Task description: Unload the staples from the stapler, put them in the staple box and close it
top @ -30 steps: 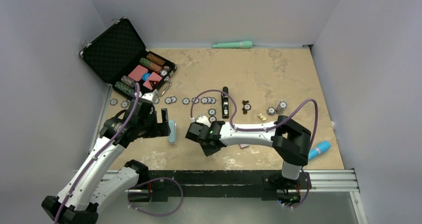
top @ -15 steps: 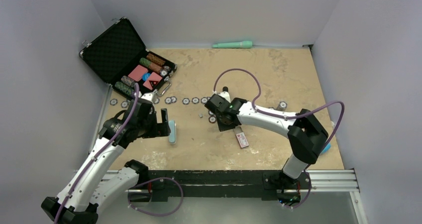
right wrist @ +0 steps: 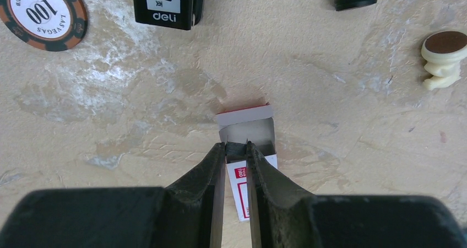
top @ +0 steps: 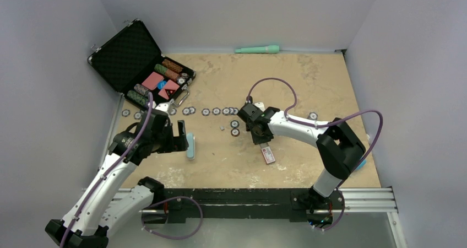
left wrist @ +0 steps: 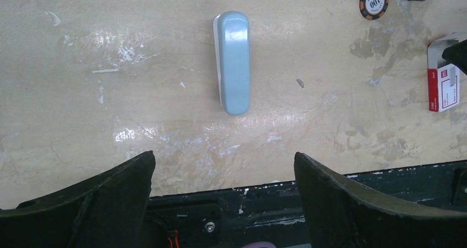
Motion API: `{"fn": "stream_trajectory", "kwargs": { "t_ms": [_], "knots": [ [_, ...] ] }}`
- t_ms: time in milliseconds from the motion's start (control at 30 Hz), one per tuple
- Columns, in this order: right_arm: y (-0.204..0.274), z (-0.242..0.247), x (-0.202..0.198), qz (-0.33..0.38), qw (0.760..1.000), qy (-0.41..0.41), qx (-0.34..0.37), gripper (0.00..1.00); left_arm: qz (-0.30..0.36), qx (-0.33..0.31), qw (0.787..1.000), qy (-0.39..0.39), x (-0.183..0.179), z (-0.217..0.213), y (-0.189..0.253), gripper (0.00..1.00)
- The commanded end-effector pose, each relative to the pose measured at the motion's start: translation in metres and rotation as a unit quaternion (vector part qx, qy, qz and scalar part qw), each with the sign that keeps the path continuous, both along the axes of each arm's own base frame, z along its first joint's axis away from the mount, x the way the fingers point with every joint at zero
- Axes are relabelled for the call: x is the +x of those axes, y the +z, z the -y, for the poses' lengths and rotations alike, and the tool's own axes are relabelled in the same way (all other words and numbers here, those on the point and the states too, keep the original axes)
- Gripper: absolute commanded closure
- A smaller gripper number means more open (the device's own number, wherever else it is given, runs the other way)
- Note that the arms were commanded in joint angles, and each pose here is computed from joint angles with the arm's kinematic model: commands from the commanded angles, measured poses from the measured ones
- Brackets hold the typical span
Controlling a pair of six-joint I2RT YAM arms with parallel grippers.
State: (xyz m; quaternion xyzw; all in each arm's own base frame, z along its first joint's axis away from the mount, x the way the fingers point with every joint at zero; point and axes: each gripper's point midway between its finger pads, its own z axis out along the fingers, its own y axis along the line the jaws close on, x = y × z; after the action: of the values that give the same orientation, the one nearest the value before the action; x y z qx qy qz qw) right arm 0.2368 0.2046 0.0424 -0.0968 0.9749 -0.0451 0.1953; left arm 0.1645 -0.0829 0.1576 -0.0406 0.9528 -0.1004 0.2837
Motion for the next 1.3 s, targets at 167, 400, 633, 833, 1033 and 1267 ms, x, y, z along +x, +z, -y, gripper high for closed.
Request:
{"fn": "stream_trajectory", "kwargs": {
  "t_ms": [167, 400, 633, 833, 1033, 1267],
  "knots": [
    [-0.002, 0.006, 0.011, 0.021, 1.000, 0.000, -0.008, 0.80, 0.008, -0.007, 1.000, 0.008, 0.005, 0.001, 0.005, 0.00],
    [-0.004, 0.010, 0.012, 0.018, 1.000, -0.009, -0.015, 0.79, 0.017, -0.009, 1.000, 0.013, 0.004, -0.001, 0.008, 0.00],
    [-0.005, 0.011, 0.012, 0.016, 1.000, -0.011, -0.007, 0.79, 0.008, -0.004, 1.000, 0.014, 0.005, 0.000, 0.005, 0.00],
    [-0.006, 0.011, 0.014, 0.015, 1.000, -0.008, -0.005, 0.73, 0.004, -0.005, 1.000, 0.010, 0.005, 0.001, 0.004, 0.00],
    [-0.003, 0.011, 0.014, 0.015, 1.000, -0.003, -0.005, 0.68, 0.004, -0.005, 1.000, 0.012, 0.004, 0.001, 0.004, 0.00],
    [0.016, 0.003, 0.019, 0.026, 1.000, 0.007, 0.011, 0.67, 0.000, -0.002, 1.000, 0.012, 0.005, 0.000, 0.002, 0.00]
  ]
}}
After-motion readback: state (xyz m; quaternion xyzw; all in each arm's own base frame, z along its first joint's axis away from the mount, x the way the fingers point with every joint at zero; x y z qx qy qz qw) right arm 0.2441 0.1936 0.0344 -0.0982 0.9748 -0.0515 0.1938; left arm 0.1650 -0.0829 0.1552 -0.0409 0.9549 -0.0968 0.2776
